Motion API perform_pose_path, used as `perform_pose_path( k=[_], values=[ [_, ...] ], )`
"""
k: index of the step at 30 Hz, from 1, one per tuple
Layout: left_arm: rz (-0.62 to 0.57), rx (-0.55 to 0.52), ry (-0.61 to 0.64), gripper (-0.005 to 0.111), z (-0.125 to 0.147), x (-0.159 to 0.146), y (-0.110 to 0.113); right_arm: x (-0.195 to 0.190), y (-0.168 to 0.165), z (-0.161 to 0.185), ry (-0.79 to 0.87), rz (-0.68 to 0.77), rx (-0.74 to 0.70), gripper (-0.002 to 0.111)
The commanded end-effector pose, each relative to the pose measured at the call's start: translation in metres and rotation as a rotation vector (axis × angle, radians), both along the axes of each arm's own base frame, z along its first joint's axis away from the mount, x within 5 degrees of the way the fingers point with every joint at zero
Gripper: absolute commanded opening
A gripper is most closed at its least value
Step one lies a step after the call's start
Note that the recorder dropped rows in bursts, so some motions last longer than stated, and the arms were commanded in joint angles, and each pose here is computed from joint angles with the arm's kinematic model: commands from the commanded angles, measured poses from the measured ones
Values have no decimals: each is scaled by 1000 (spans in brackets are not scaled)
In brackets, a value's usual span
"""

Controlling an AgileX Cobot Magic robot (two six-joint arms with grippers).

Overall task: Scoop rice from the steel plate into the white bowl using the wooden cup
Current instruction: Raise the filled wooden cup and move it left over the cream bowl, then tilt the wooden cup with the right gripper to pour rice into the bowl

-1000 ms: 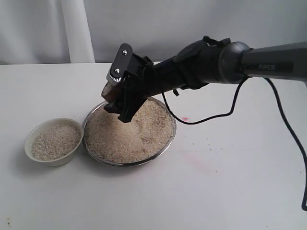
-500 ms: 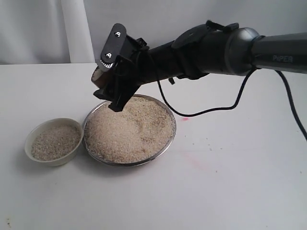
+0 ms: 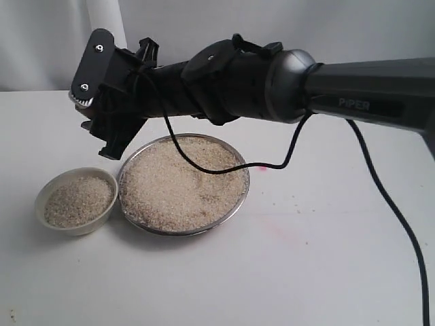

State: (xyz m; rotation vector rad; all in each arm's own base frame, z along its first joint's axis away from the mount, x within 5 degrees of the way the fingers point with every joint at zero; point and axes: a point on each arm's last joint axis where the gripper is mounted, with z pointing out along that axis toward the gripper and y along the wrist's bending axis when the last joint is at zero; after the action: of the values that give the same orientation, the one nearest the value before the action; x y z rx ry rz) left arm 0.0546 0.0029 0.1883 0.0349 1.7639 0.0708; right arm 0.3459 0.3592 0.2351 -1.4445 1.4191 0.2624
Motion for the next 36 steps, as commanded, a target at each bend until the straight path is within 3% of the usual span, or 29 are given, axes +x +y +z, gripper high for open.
perform_pose_path(
  k=[1, 18, 36],
  values=[
    [-4, -13, -9, 0, 0, 0, -1, -5, 15, 0, -95, -5, -38, 0],
    [-4, -13, -9, 0, 0, 0, -1, -14, 41, -50, -232, -31, -186, 0],
    [-4, -13, -9, 0, 0, 0, -1, -26, 56, -75, -407, -18, -323, 0]
  ],
)
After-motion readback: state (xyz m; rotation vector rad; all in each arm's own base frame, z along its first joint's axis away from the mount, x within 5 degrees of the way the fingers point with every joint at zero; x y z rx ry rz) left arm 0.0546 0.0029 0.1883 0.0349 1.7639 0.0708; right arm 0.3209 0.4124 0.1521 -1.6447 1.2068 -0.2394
